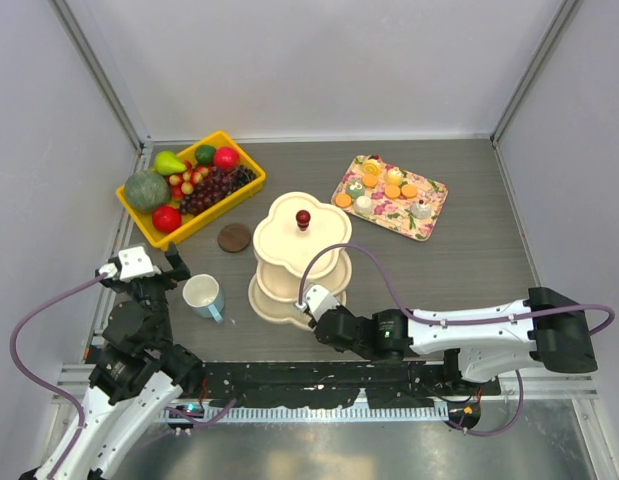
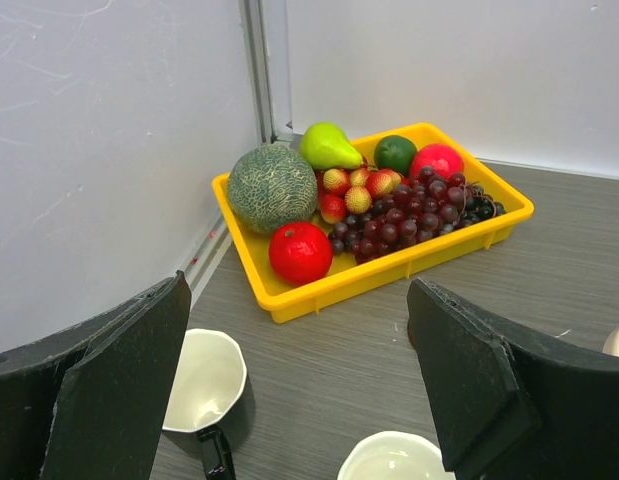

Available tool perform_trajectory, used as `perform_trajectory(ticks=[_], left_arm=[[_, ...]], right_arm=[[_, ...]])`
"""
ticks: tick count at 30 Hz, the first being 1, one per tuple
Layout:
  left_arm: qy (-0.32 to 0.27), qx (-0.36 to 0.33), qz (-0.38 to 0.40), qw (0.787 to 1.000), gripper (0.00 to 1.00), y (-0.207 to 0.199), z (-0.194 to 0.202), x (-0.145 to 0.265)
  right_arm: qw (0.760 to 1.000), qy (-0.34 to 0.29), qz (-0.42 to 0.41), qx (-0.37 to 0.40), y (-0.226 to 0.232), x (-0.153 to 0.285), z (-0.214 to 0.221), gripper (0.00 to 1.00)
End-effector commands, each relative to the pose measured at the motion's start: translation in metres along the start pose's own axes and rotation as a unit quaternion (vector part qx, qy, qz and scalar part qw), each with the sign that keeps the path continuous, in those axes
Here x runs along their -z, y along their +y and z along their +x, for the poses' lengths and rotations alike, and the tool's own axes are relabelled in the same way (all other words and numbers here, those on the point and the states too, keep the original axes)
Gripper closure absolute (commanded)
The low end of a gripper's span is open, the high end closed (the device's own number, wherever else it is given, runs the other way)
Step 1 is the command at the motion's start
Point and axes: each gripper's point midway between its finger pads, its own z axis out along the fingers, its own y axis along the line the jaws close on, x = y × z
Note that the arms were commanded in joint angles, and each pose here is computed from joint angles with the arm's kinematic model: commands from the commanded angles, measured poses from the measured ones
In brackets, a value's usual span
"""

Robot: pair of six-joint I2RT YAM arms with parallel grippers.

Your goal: Serve the afternoon tea

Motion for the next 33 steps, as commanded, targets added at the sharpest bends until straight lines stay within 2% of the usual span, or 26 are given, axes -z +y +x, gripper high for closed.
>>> perform_trajectory(ticks=[1,9,16,20,25,33], left_arm=[[-0.014,0.014,-0.002,1.0,0.02,0.001,-0.007,0.0],[-0.015,0.016,-0.002,1.0,0.02,0.001,-0.008,0.0],[-0.013,0.012,0.0,1.0,0.02,0.0,-0.006,-0.001],[-0.013,0.012,0.0,1.0,0.03,0.0,-0.006,0.0],[-0.014,0.013,0.002,1.0,0.02,-0.001,-0.006,-0.001],[-0.014,0.013,0.004,1.0,0.03,-0.001,-0.006,-0.001]], right_arm=[[0.996,-0.077,0.04,-0.007,-0.006,0.002,-0.041,0.66],[0.995,-0.094,0.011,0.022,0.009,-0.01,-0.042,0.66],[0.997,-0.068,0.022,0.038,0.012,-0.026,-0.03,0.63],[0.997,-0.059,0.02,0.039,0.015,-0.03,-0.026,0.6],[0.998,-0.056,0.014,0.038,0.014,-0.024,-0.027,0.5],[0.998,-0.051,0.008,0.024,0.009,-0.009,-0.023,0.45]])
